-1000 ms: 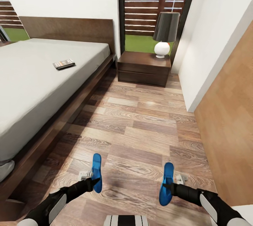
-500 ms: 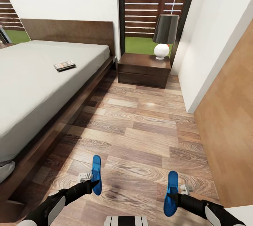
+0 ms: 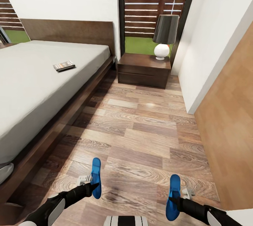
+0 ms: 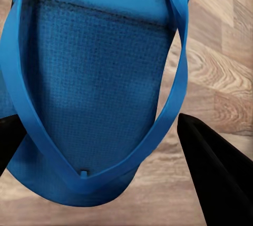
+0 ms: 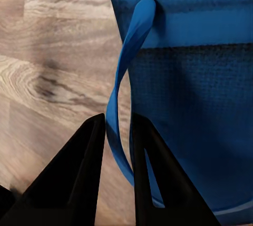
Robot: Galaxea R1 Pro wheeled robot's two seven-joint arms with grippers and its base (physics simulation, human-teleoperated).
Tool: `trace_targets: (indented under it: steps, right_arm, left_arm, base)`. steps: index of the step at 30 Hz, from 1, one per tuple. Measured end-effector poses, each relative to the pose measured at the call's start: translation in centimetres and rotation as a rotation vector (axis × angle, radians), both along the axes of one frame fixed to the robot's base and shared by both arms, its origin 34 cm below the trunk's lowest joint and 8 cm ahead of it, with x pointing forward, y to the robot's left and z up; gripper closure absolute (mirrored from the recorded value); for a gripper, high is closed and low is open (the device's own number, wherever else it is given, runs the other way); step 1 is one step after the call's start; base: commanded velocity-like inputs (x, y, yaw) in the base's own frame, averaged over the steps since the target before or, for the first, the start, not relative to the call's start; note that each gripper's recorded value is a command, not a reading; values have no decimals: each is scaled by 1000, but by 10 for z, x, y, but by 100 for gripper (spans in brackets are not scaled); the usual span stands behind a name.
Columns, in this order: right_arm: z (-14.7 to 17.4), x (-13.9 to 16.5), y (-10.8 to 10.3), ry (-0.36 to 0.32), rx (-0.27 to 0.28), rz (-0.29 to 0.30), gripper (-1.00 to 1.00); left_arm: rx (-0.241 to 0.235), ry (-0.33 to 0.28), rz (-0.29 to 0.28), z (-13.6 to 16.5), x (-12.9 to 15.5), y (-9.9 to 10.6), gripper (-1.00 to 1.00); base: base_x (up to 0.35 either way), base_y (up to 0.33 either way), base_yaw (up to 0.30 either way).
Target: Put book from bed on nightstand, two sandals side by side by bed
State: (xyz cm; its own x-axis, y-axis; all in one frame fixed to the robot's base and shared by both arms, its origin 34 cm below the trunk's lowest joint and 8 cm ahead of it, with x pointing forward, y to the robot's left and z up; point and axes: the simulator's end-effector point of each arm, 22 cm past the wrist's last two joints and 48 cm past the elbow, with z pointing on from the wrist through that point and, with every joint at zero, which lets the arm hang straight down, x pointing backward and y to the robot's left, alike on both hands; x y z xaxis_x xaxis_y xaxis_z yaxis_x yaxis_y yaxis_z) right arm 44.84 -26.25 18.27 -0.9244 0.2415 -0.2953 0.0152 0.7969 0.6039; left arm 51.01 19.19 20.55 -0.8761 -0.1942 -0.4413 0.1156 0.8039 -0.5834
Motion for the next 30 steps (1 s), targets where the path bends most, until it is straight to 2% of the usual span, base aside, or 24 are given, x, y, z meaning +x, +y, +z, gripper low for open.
trace_targets:
  steps: [5, 13, 26, 30]
  right_arm:
    - [0, 0, 0, 0, -1, -1, 100]
    - [-9, -20, -6, 50, -10, -14, 100]
    - [-11, -24, -6, 61, -11, -18, 100]
    - [-11, -24, -6, 61, -11, -19, 100]
  left_arm:
    - [0, 1, 0, 0, 0, 0, 100]
    - [4, 26, 6, -7, -9, 3, 100]
    - [-2, 25, 13, -8, -11, -1, 100]
    - [-2, 32, 18, -10, -13, -1, 100]
  base:
    - [304, 0, 0]
    - [326, 0, 0]
    - [315, -75, 0]
    - [156, -39, 0]
